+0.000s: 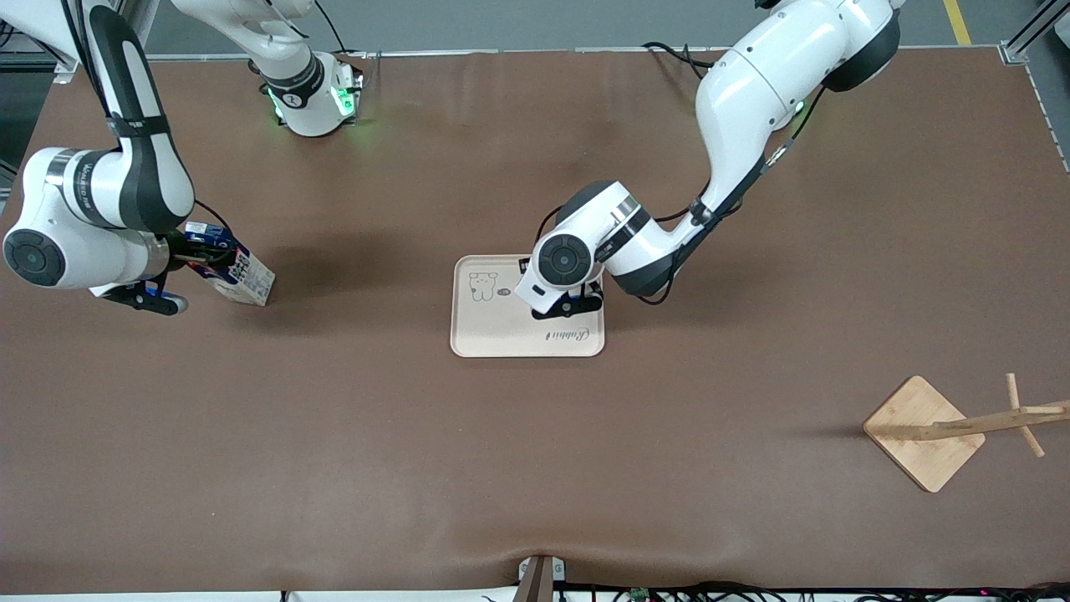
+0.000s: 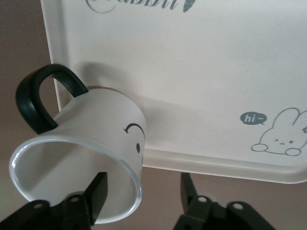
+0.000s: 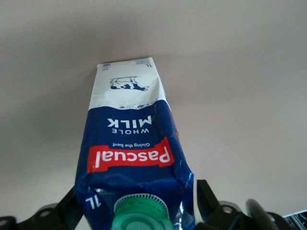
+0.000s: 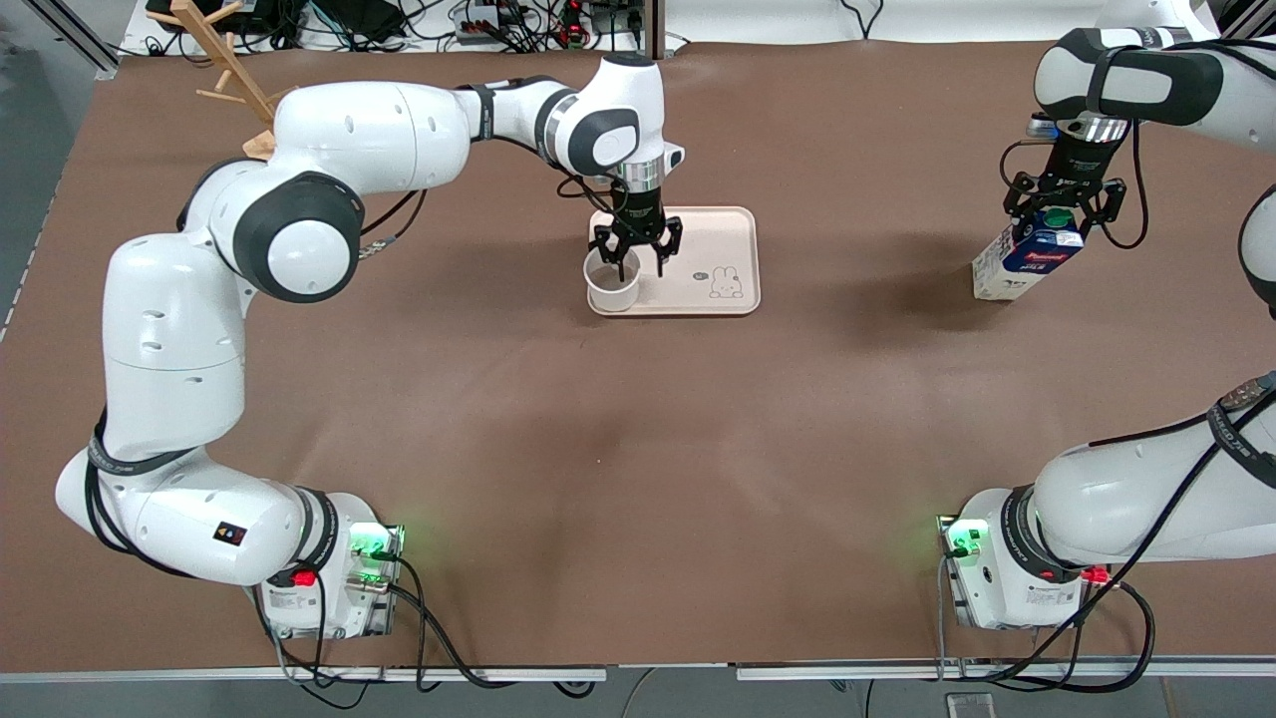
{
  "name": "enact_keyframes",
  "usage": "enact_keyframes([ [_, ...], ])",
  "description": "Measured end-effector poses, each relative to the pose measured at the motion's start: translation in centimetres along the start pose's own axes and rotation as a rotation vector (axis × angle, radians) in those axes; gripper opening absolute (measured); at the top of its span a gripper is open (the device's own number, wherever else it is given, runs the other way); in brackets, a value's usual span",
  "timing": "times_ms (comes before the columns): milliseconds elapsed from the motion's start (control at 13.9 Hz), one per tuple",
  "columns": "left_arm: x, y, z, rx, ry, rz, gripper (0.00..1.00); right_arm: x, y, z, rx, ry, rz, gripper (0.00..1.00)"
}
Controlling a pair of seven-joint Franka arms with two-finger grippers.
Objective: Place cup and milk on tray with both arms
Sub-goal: 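Carry the mug over the tray while the right gripper grasps the milk, then set the mug on the tray while the right gripper lifts the milk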
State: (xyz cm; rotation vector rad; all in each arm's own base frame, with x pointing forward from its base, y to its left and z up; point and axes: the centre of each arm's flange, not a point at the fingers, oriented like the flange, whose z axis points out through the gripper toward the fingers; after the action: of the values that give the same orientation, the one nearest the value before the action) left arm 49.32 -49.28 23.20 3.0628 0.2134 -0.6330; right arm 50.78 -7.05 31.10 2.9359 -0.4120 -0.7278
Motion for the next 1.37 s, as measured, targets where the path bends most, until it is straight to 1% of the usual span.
enact_keyframes([
  [72,0.1,0.1,-0.5,-0.008,0.006,0.004,0.82,-0.1,-0.1,-0.1,0.005,0.000,0.002,0.82],
  [144,0.1,0.2,-1.1,-0.012,0.010,0.007,0.93,-0.2,-0.1,-0.3,0.008,0.002,0.004,0.79],
  [216,-0.1,0.1,-1.7,-0.005,0.009,0.009,1.00,-0.2,-0.1,-0.3,0.011,0.003,0.006,0.78],
  [289,-0.3,0.0,-2.6,0.004,0.009,0.008,1.00,-0.3,-0.1,-0.4,0.012,0.003,0.006,0.77],
  [361,-0.5,-0.3,-3.9,0.015,0.010,0.007,1.00,-0.3,-0.1,-0.5,0.013,0.003,0.007,0.72],
  [433,-0.8,-0.9,-5.6,0.025,0.017,0.003,1.00,-0.4,-0.1,-0.8,0.013,0.002,0.007,0.70],
  [505,-0.8,-1.7,-7.7,0.025,0.032,-0.002,1.00,-0.6,-0.2,-1.7,0.013,-0.006,0.006,0.70],
  [649,-0.3,-4.4,-13.2,0.002,0.083,0.012,1.00,-1.3,-1.4,-5.6,0.033,-0.013,-0.006,0.70],
  [722,0.1,-6.4,-16.0,-0.004,0.106,0.018,1.00,-2.1,-2.9,-8.7,0.045,-0.003,-0.016,0.70],
  [794,0.6,-8.7,-18.6,-0.003,0.139,0.023,1.00,-3.4,-5.0,-12.2,0.045,0.018,-0.026,0.70],
  [938,1.8,-13.2,-23.3,0.018,0.234,0.041,1.00,-6.2,-10.0,-18.1,0.031,0.097,-0.080,0.70],
  [1010,2.4,-15.5,-25.3,0.021,0.266,0.046,1.00,-7.3,-12.7,-19.8,0.022,0.132,-0.118,0.70],
  [1082,2.8,-17.6,-26.9,0.025,0.284,0.049,1.00,-8.1,-15.6,-20.4,0.008,0.155,-0.157,0.70],
  [1155,3.2,-19.7,-28.1,0.034,0.290,0.052,1.00,-8.7,-18.9,-20.3,-0.008,0.162,-0.184,0.70],
  [1227,3.6,-21.7,-29.2,0.042,0.295,0.053,1.00,-9.2,-22.2,-19.7,-0.014,0.161,-0.183,0.70],
  [1299,4.0,-23.7,-30.2,0.046,0.306,0.052,1.00,-9.5,-25.4,-19.0,0.000,0.150,-0.160,0.70],
  [1371,4.4,-25.8,-31.4,0.046,0.320,0.050,1.00,-9.7,-28.1,-18.2,0.022,0.127,-0.130,0.70],
])
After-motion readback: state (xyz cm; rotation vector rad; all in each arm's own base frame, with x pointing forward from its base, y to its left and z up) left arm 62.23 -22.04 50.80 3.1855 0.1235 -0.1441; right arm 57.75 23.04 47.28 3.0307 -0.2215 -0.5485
